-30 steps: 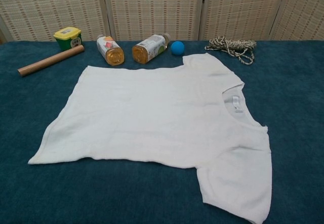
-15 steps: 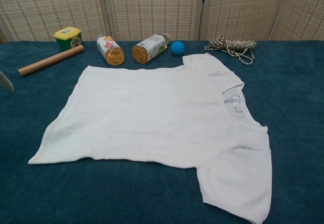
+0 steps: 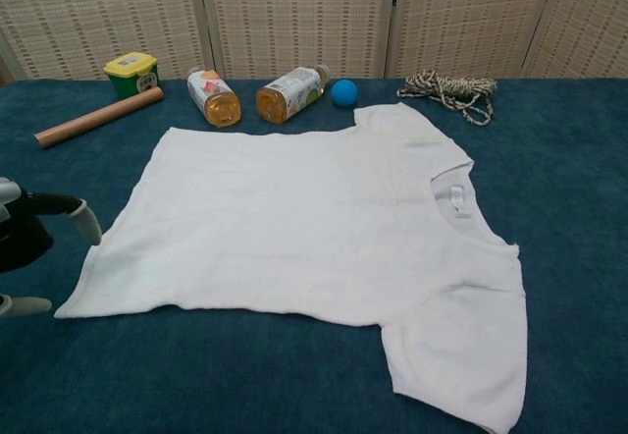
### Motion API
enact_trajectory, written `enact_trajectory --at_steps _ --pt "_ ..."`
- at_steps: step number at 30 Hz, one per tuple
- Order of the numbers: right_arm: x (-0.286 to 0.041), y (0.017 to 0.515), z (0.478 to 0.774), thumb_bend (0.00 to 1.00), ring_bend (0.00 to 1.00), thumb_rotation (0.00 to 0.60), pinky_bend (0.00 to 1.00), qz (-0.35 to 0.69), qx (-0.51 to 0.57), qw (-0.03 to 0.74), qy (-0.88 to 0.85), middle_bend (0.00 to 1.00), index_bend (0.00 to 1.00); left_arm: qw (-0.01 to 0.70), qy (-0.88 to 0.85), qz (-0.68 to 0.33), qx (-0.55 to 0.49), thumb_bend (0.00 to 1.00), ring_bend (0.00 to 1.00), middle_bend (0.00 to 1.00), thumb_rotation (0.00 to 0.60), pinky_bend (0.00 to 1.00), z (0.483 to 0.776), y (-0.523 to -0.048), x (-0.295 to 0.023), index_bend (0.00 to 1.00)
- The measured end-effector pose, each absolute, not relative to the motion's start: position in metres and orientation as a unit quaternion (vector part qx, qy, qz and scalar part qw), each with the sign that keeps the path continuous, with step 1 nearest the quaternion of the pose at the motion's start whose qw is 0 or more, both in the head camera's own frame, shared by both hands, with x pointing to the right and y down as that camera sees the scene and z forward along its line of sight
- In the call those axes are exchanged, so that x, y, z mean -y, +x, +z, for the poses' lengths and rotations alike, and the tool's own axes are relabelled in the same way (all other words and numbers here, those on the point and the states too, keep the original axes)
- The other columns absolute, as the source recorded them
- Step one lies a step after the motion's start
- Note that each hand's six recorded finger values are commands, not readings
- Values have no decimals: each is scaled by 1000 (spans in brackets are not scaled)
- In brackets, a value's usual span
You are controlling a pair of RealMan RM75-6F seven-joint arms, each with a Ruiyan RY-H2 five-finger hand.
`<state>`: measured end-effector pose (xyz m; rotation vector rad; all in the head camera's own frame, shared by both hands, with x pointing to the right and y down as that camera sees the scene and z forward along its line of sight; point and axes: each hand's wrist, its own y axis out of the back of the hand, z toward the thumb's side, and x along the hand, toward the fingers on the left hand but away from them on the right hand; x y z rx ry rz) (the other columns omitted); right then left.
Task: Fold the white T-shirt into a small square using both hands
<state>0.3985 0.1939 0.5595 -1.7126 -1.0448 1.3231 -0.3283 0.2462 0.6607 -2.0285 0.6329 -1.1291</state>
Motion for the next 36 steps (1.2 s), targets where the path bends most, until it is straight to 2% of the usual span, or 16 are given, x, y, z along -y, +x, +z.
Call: enact_trajectory --at_steps 14,36 --pt "-195 402 559 260 241 600 329 517 410 359 -660 322 293 332 -777 -475 -246 206 850 913 600 961 697 -328 -251 433" --pt "-196 404 557 260 241 600 329 523 410 359 -656 322 292 316 -772 -487 -257 206 850 913 600 961 714 -329 -246 463"
